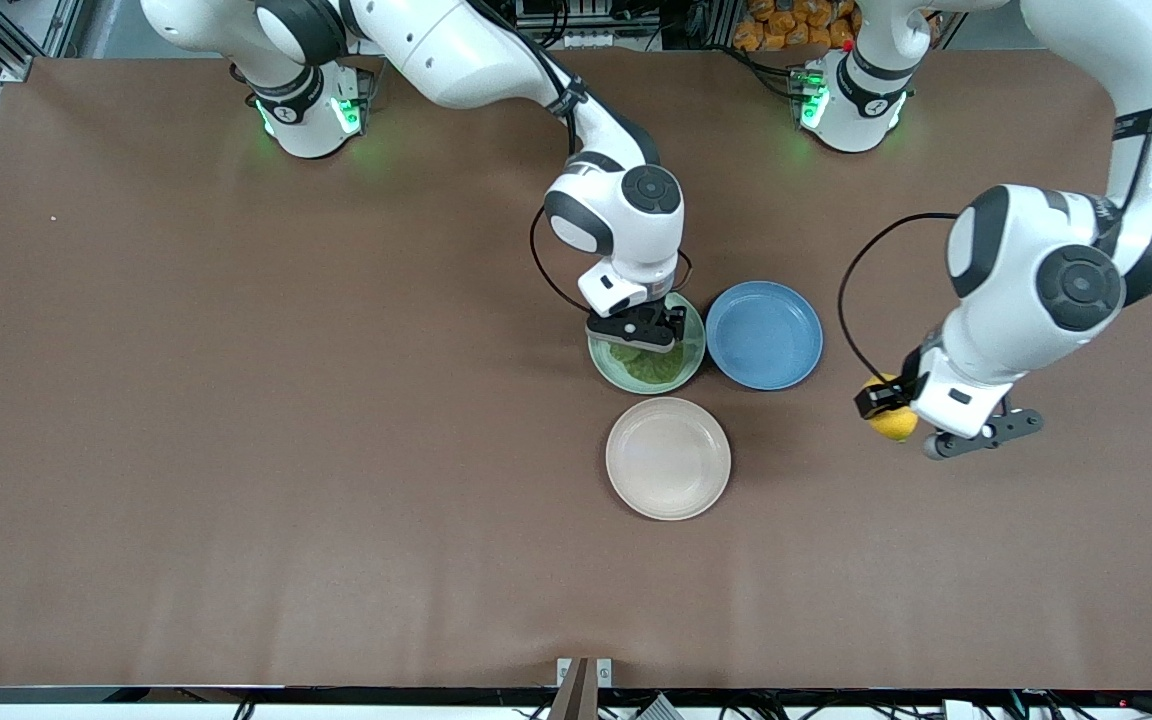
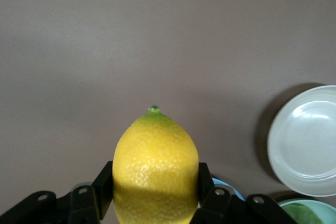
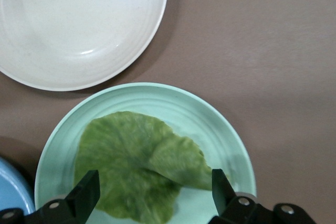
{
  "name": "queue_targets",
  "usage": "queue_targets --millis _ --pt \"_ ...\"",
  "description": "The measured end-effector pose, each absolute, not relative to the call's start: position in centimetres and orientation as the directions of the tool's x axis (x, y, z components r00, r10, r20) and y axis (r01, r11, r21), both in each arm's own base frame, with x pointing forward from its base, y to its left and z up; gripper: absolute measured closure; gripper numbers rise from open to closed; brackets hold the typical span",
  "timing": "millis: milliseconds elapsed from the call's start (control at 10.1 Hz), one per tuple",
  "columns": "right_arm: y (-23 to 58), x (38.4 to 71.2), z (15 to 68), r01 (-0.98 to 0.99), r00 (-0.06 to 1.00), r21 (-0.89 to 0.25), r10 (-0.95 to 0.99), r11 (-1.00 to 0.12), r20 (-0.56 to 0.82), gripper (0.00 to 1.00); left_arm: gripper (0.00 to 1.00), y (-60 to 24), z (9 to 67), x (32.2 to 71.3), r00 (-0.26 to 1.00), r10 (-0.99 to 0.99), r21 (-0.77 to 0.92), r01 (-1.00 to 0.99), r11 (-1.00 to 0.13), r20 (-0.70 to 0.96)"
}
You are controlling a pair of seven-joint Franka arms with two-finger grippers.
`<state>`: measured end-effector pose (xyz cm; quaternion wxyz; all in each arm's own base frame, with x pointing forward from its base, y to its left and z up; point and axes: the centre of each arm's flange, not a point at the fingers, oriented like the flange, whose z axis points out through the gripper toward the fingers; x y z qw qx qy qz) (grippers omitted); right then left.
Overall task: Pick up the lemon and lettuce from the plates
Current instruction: 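Grasp the lettuce leaf with the right gripper while the left gripper lowers the lemon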
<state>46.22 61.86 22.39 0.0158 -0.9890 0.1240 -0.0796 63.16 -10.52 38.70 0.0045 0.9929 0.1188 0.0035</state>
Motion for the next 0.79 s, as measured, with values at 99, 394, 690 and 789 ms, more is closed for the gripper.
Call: queue_targets --millis 99,394,690,789 --pt "62.1 46.1 21.6 -0.237 0.957 -0.049 -0.242 -0.97 0.159 0.07 0.35 -8.7 38.4 63.2 0.976 0.217 0.005 0.217 -0.976 -0.005" --pt "62.2 45.7 19.5 -0.223 0.958 -0.025 -0.224 -0.974 0.178 0.11 0.35 -3.5 36.6 62.9 0.984 0.172 -0.008 0.172 -0.985 -0.043" --pt "62.6 45.0 18.5 -0.201 0.961 -0.006 -0.198 -0.98 0.193 0.21 0.35 -0.5 31.7 62.4 0.981 0.154 -0.071 0.147 -0.987 -0.116" --pt "62.8 44.7 18.3 -0.185 0.962 0.003 -0.18 -0.983 0.208 0.23 0.35 0.0 29.8 62.3 0.976 0.161 -0.077 0.151 -0.986 -0.145"
